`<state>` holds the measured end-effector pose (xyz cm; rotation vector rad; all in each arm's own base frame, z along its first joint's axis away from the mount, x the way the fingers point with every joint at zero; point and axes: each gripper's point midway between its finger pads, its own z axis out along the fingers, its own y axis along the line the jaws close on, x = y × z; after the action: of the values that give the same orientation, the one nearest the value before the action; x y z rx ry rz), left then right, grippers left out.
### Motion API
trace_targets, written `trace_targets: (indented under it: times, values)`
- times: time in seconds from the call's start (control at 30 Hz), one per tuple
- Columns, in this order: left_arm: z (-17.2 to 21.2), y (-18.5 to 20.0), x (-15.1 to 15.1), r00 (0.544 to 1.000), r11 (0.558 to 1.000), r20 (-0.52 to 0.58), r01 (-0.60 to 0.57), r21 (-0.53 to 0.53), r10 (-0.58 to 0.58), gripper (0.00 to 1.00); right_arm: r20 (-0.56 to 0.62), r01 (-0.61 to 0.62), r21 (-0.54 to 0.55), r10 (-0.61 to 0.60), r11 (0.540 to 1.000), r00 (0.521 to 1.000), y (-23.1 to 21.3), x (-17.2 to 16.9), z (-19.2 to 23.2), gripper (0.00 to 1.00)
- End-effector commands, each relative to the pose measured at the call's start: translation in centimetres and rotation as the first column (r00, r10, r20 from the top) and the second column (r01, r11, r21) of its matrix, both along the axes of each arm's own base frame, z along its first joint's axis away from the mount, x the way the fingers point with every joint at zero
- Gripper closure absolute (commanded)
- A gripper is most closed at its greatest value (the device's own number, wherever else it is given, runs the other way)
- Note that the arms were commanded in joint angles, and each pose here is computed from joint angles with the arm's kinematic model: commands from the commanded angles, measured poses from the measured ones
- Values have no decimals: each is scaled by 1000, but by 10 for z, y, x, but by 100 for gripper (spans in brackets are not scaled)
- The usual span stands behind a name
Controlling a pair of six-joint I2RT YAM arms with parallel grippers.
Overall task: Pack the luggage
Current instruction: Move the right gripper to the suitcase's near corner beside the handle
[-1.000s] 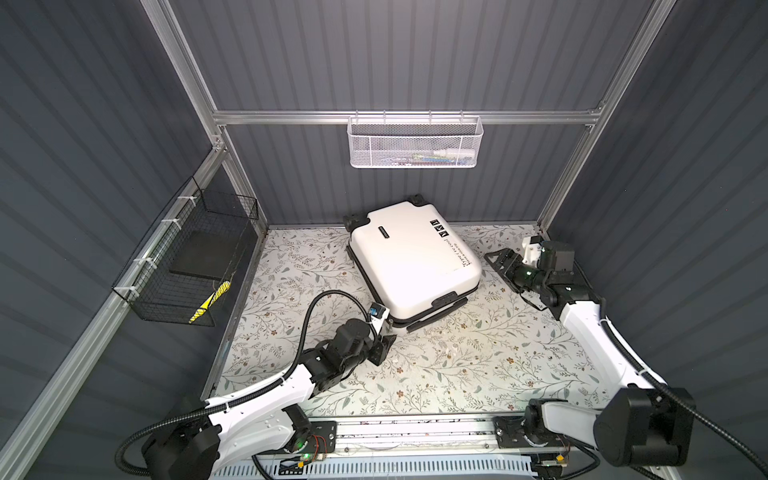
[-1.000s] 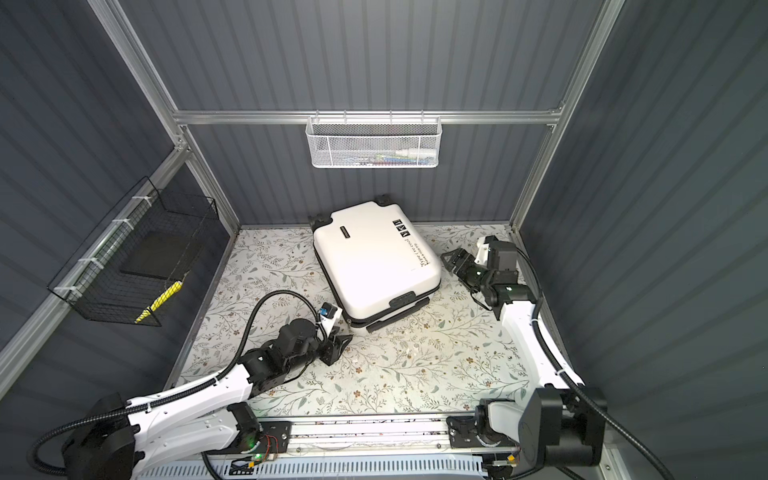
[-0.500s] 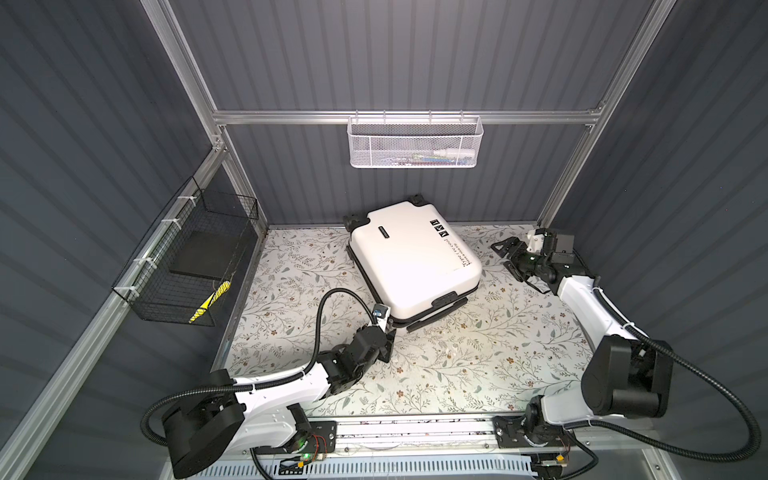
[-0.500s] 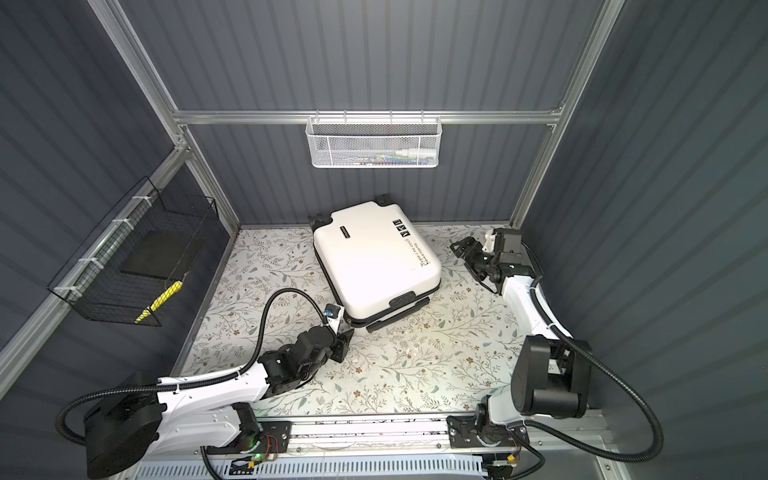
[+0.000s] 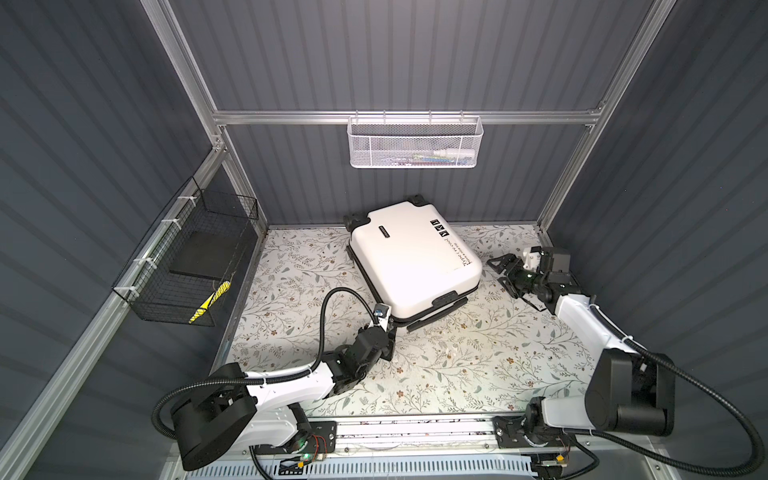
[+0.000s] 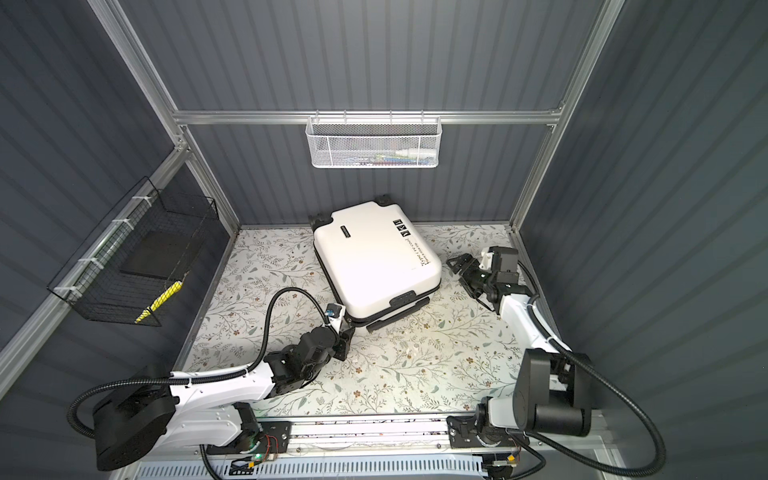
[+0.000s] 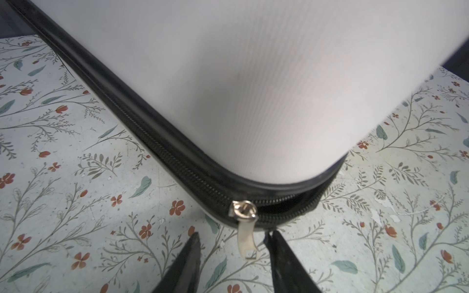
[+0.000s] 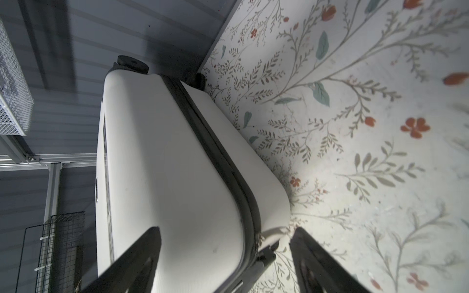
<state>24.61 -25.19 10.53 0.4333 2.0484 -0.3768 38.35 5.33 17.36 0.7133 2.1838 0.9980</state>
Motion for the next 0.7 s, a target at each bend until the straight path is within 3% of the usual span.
trace_targets:
  times: [0.0, 0.3, 0.67]
  values:
    - [6, -4, 3, 999, 1000, 35, 3, -14, -3, 59, 34, -4, 25, 3, 1000, 999, 5, -18, 2, 18]
    - [10, -6, 3, 999, 1000, 44, 14, -27, -13, 88, 39, -25, 87, 21, 996, 999, 19, -72, -16, 18]
    - [26, 8, -7, 996, 998, 81, 32, -52, -28, 100, 1, -102, 95, 103, 990, 995, 53, -100, -49, 18]
